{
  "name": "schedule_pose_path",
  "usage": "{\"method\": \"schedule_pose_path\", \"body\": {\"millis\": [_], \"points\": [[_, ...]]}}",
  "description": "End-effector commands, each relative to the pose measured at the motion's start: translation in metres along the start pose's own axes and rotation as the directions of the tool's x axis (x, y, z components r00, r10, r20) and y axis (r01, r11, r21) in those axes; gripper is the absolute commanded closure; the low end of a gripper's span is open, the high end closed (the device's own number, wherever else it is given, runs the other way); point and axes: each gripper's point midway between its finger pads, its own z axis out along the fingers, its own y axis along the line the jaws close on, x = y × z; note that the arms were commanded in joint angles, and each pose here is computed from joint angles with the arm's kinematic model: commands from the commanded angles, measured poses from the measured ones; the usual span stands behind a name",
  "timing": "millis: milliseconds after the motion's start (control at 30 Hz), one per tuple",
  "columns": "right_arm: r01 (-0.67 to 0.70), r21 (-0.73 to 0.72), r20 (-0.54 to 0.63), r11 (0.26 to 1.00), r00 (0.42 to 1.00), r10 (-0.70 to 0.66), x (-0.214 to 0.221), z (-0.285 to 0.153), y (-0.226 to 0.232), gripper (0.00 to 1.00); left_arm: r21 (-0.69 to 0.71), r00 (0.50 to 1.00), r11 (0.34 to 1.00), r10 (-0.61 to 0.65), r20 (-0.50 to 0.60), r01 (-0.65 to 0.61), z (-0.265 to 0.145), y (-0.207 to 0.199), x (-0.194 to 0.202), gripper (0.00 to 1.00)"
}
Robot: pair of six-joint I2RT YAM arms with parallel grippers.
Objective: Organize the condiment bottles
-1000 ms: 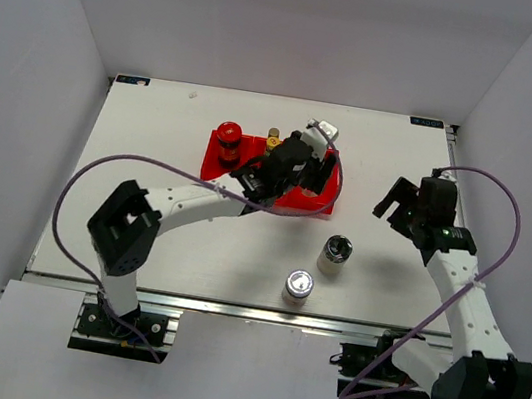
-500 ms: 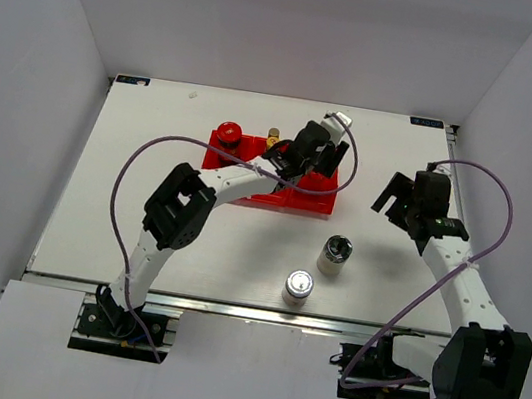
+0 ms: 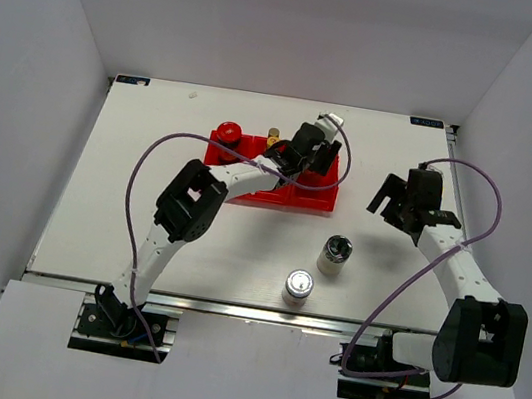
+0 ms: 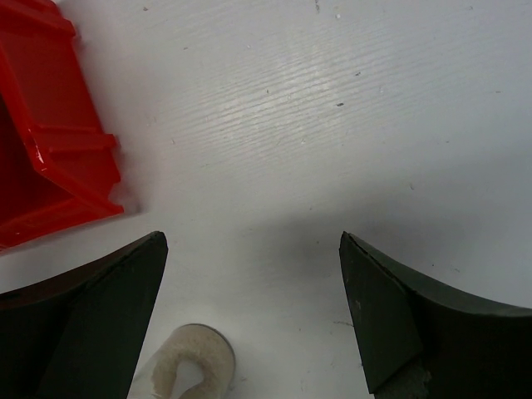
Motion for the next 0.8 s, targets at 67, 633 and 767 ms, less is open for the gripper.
{"method": "schedule_pose_path", "body": {"millis": [67,633,767], "points": [[0.009,-0.059,0.064,0.998,0.998,-0.005,-0.026,-0.004,0.015,0.11,-0.009,0.991,0.999,-0.045,0.127,0.046,-0.001,0.005,-0.045,0.35],[0.089,-0.276,0.182,0.957,0.982,-0.039,-0.021,-0.084,0.039,0.11,0.051,0.972,0.995,-0.092,0.216,0.083,-0.07,0.005,-0.124,0.02],[0.173,-0.311,0.162,0.935,0.979,-0.127,0.003,-0.107,0.049,0.11,0.075,0.973,0.99,-0.135,0.186,0.123,-0.115,0.006,-0.144,0.02]]}}
